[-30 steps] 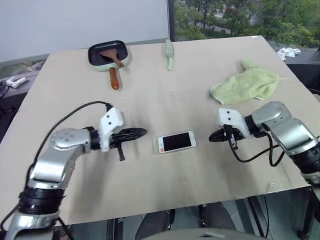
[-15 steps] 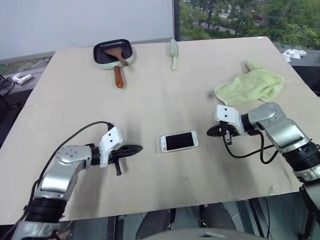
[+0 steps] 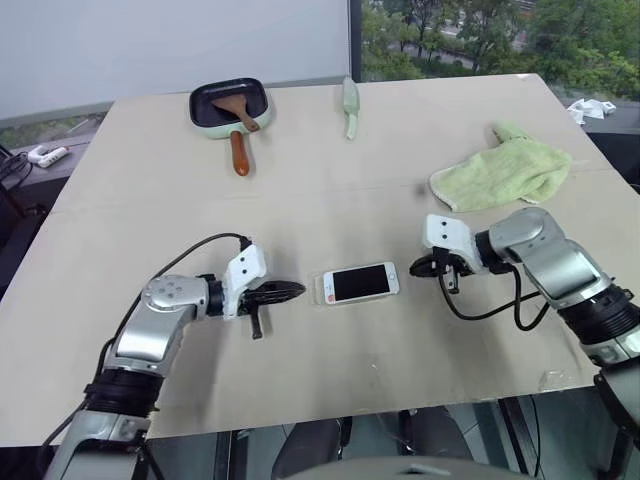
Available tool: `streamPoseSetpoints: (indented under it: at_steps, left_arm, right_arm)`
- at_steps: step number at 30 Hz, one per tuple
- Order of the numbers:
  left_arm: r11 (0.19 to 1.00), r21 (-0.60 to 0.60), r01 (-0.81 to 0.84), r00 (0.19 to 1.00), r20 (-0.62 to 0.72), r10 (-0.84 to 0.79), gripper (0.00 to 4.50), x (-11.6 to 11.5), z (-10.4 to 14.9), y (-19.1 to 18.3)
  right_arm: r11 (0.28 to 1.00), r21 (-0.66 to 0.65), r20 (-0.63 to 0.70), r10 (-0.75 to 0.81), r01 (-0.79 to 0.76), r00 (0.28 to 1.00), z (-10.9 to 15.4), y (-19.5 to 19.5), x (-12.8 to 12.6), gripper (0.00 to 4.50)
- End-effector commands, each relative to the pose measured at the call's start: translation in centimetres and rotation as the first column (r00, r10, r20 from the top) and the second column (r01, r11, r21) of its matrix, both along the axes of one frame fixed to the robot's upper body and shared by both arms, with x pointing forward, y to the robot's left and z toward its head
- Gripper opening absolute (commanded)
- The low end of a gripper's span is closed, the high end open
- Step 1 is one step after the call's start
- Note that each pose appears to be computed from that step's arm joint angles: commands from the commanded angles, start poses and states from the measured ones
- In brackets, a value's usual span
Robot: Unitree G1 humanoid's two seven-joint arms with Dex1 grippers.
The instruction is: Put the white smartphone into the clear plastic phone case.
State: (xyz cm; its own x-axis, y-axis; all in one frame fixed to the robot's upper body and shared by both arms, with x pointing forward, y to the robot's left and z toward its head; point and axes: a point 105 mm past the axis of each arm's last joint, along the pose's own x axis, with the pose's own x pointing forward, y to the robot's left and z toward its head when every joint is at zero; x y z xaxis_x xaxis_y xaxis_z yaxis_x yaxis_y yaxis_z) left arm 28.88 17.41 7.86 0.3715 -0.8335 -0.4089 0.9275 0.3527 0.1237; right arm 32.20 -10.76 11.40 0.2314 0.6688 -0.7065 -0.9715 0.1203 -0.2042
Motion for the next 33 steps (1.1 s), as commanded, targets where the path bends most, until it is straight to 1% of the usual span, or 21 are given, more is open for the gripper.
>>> streamPoseSetpoints:
  at_steps: [1, 7, 15, 24, 33]
  left_arm:
    - [0.999, 0.011, 0.04, 0.999, -0.029, -0.04, 0.0, -0.4, -1.1, -0.7]
    - [0.998, 0.004, 0.062, 0.998, -0.026, -0.062, 0.0, -0.2, -1.4, -1.7]
    - [0.997, -0.009, 0.074, 0.997, -0.019, -0.075, 0.0, -0.1, -1.0, -2.6]
    - [0.997, -0.019, 0.077, 0.997, -0.013, -0.077, 0.0, 0.0, -0.6, -3.3]
    - [0.996, -0.03, 0.089, 0.996, -0.012, -0.089, 0.0, 0.0, -0.2, -4.2]
  right_arm:
    - [0.999, 0.004, 0.037, 0.035, -0.035, 0.999, 1.0, 0.7, -0.2, 0.07]
    - [0.998, 0.008, 0.026, 0.056, -0.056, 0.998, 0.9, 1.3, -0.6, 0.07]
    - [0.996, 0.03, 0.024, 0.08, -0.081, 0.996, 1.2, 2.4, -1.1, 0.07]
    - [0.992, 0.022, 0.028, 0.122, -0.123, 0.992, 1.3, 3.3, -1.5, 0.07]
    - [0.982, 0.0, 0.045, 0.188, -0.188, 0.981, 1.0, 5.5, -1.8, 0.07]
